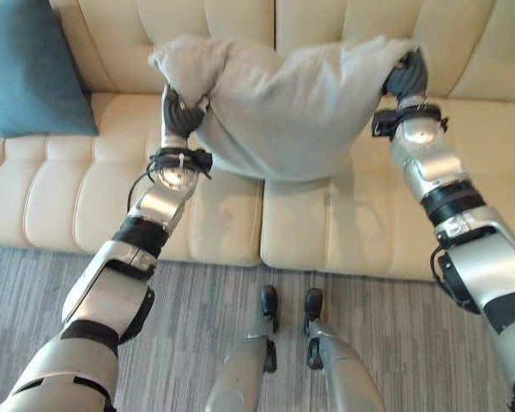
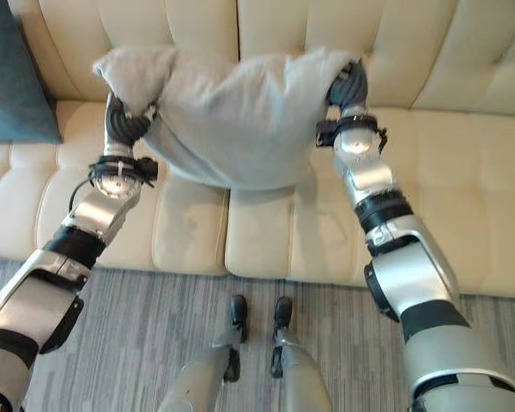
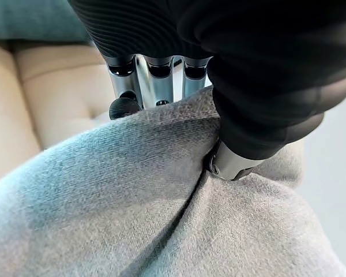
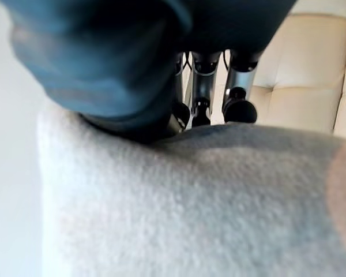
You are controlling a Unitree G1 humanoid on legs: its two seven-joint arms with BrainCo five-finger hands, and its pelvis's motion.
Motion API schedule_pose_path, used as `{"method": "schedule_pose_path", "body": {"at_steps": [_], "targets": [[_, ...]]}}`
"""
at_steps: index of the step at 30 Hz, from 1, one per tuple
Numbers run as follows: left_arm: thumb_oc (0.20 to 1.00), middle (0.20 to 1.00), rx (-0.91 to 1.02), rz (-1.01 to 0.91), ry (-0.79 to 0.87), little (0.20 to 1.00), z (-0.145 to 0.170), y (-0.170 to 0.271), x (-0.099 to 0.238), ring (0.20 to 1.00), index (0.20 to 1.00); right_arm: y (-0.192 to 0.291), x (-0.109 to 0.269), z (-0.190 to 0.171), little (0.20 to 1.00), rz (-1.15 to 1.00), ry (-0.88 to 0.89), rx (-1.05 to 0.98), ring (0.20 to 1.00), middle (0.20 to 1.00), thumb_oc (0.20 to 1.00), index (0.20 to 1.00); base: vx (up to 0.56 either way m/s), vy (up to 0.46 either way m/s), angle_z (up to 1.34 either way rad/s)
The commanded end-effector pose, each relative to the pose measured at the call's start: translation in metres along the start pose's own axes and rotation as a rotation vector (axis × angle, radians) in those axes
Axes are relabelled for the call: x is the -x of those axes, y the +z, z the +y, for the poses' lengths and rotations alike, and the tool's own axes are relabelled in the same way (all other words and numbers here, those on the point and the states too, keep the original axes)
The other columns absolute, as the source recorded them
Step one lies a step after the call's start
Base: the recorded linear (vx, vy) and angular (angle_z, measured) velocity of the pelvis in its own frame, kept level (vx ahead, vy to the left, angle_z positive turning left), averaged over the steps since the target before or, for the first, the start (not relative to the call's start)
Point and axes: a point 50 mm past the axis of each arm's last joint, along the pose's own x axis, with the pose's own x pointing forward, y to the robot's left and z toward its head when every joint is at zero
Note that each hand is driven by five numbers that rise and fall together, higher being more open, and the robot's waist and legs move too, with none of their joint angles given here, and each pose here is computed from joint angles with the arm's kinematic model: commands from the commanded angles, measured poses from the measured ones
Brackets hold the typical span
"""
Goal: Pick up all the scattered cushions and arrange them neatly on the sofa.
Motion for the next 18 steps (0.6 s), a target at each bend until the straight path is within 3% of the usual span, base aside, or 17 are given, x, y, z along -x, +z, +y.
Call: {"method": "schedule_pose_path", "body": {"at_steps": [1,2,8,11,14,18], "targets": [[1.000,1.000,0.090,-0.224,0.055,1.000,0.011,0.073,-0.033,1.000,1.000,0.071,-0.014,0.008,0.278,-0.246,0.034,-0.056,0.278,0.278,0.278,0.278,0.00,-0.055,0.08],[1.000,1.000,0.079,-0.210,0.052,1.000,0.011,0.078,-0.039,1.000,1.000,0.071,-0.018,-0.001,1.000,-0.230,0.011,-0.033,1.000,1.000,1.000,1.000,-0.01,-0.064,0.07],[1.000,1.000,0.071,-0.215,0.091,1.000,0.030,0.090,-0.051,1.000,1.000,0.075,-0.025,-0.022,1.000,-0.209,-0.035,0.051,1.000,1.000,1.000,1.000,-0.01,-0.051,0.11],[1.000,1.000,0.059,-0.219,0.165,1.000,0.066,0.094,-0.060,1.000,1.000,0.087,-0.029,-0.046,1.000,-0.223,-0.083,0.177,1.000,1.000,1.000,1.000,0.04,-0.055,0.05],[1.000,1.000,0.054,-0.159,0.210,1.000,0.095,0.070,-0.057,1.000,1.000,0.076,-0.026,-0.065,1.000,-0.191,-0.124,0.182,1.000,1.000,1.000,1.000,0.05,0.002,-0.10],[1.000,1.000,0.008,-0.091,0.144,1.000,0.109,0.033,-0.039,1.000,1.000,0.045,-0.013,-0.080,1.000,-0.129,-0.126,0.155,1.000,1.000,1.000,1.000,0.04,0.006,-0.03]]}}
